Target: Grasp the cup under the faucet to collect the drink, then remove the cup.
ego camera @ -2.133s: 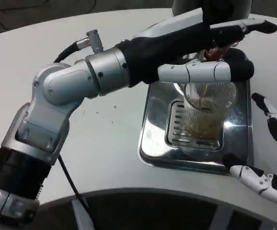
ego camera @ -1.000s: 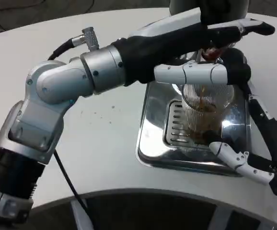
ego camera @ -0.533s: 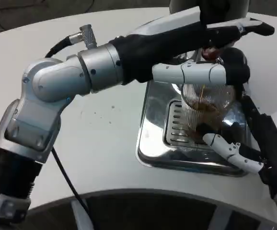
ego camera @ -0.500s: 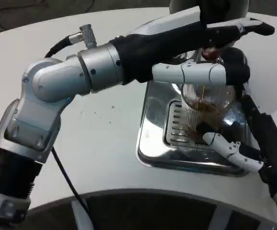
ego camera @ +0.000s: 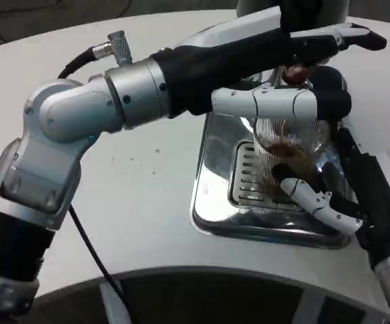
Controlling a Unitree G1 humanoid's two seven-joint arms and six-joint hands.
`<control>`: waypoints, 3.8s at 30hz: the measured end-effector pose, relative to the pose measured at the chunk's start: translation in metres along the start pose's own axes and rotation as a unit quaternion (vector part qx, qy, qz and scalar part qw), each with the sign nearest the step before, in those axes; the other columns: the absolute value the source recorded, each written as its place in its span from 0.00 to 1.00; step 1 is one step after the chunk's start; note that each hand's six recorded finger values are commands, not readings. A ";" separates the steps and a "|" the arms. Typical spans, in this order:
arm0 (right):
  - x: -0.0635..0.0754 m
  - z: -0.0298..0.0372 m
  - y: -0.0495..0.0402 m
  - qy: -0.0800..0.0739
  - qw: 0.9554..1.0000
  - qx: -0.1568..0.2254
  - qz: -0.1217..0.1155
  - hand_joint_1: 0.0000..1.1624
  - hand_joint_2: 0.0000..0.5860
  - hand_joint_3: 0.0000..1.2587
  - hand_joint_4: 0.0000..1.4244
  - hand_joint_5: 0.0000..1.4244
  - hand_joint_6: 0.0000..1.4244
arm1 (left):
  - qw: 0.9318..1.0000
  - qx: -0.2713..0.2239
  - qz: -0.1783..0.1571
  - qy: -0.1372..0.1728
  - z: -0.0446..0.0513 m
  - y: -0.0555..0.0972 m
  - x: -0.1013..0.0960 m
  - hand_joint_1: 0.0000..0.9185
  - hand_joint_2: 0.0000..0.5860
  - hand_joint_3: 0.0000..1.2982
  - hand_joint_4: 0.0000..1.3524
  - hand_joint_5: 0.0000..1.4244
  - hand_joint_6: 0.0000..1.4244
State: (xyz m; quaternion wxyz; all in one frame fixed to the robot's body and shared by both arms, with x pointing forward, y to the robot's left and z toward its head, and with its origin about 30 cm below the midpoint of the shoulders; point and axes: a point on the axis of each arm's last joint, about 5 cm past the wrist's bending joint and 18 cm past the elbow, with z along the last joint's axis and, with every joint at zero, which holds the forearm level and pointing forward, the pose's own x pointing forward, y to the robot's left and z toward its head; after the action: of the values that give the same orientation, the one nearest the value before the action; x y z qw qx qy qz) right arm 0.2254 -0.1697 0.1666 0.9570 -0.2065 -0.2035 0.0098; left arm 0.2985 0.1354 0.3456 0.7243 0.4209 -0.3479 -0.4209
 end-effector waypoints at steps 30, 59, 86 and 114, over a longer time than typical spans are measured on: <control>0.016 -0.0049 0.0105 0.014 1.000 0.015 0.015 0.52 0.39 0.00 0.00 0.04 0.00 | 1.000 0.002 -0.005 0.000 0.0005 0.001 -0.001 0.00 0.16 0.10 0.00 0.03 0.06; 0.028 -0.0029 0.0189 0.024 1.000 0.016 0.006 0.53 0.39 0.00 0.05 0.08 0.00 | 1.000 0.004 -0.006 0.002 -0.0042 0.001 -0.001 0.00 0.17 0.10 0.00 0.03 0.06; 0.022 -0.0064 0.0502 0.006 0.999 0.019 -0.051 0.53 0.41 0.06 0.15 0.20 0.06 | 1.000 0.002 0.025 0.008 -0.0076 -0.003 -0.009 0.00 0.17 0.07 0.02 0.06 0.09; 0.022 -0.0078 0.0624 0.004 0.997 0.017 -0.070 0.55 0.41 0.10 0.21 0.25 0.11 | 0.976 -0.022 0.199 -0.090 0.0022 -0.010 -0.031 0.00 0.21 0.19 0.18 0.18 0.18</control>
State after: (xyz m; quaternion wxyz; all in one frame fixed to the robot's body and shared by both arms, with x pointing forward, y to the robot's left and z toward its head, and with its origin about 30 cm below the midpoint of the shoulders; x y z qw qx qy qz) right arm 0.2529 -0.1134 0.1438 0.9595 -0.1756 -0.2136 -0.0542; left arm 0.2809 0.1595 0.3324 0.7680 0.2878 -0.4795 -0.3122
